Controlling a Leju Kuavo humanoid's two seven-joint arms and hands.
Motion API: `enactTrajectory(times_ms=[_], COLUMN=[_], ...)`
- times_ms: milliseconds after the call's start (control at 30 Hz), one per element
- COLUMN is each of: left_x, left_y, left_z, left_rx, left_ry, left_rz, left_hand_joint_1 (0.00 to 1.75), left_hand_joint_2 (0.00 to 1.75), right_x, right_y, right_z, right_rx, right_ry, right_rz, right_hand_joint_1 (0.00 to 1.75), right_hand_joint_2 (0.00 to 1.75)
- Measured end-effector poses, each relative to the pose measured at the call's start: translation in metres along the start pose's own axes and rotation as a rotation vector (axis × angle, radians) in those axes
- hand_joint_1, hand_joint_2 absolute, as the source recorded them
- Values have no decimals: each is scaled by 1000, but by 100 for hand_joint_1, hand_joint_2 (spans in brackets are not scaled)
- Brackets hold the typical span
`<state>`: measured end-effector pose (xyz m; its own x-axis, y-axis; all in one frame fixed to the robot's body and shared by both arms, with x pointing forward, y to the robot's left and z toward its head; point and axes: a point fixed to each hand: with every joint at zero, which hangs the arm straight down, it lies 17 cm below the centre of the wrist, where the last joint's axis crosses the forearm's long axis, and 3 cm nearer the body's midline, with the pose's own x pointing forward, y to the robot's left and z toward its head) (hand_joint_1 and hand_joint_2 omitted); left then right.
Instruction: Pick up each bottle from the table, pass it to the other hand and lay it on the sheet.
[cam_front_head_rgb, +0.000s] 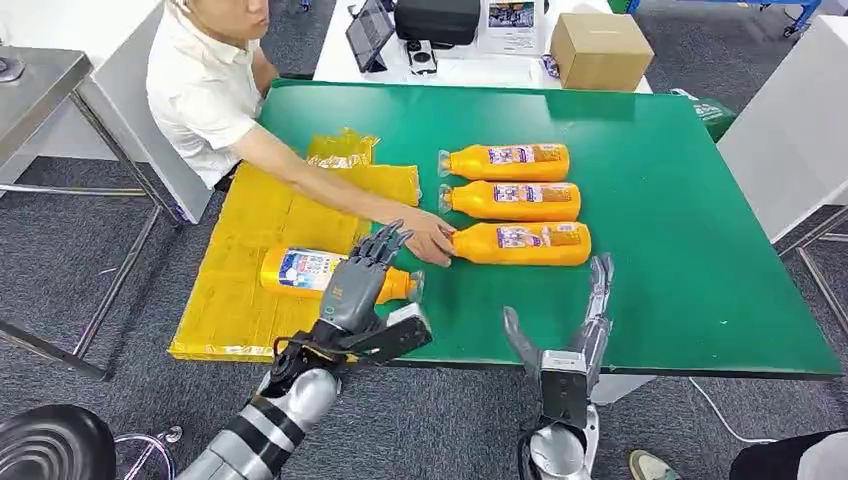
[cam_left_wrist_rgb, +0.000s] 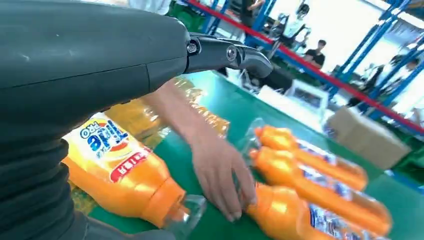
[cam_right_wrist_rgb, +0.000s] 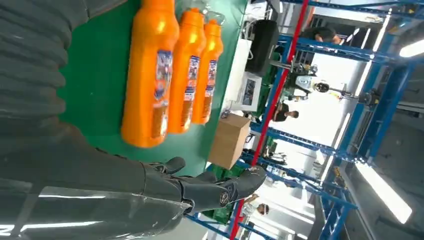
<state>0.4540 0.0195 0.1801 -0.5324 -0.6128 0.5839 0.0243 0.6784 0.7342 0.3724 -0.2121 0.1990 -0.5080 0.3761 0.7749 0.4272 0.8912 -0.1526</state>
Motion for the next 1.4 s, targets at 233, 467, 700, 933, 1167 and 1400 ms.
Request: enactTrajectory(times_ms=[233, 467, 700, 933, 1167, 1400], left_x=[13, 22, 56, 68, 69, 69], left_y=[10, 15, 25, 31, 34, 37], left_z=[4, 15, 54, 74, 76, 76], left_rx=[22, 44, 94, 124, 135, 143], left_ry=[-40, -73, -162, -168, -160, -161], left_rz=[3, 28, 332, 439, 471, 477], left_hand_joint_1=[0, 0, 0, 0, 0, 0], left_hand_joint_2=[175, 175, 175, 175, 175, 175], right_x=[-3, -18, -111, -178, -205, -211], right_y=[-3, 20, -7, -56, -63, -61], right_z=[2, 15, 51, 57, 64, 66], right_rx=[3, 180, 456, 544, 614, 638], right_ry=[3, -17, -32, 74, 104, 94], right_rz=[9, 216, 746, 941, 1048, 1069], right_hand_joint_1=[0, 0, 0, 0, 0, 0], right_hand_joint_2=[175, 175, 175, 175, 175, 175])
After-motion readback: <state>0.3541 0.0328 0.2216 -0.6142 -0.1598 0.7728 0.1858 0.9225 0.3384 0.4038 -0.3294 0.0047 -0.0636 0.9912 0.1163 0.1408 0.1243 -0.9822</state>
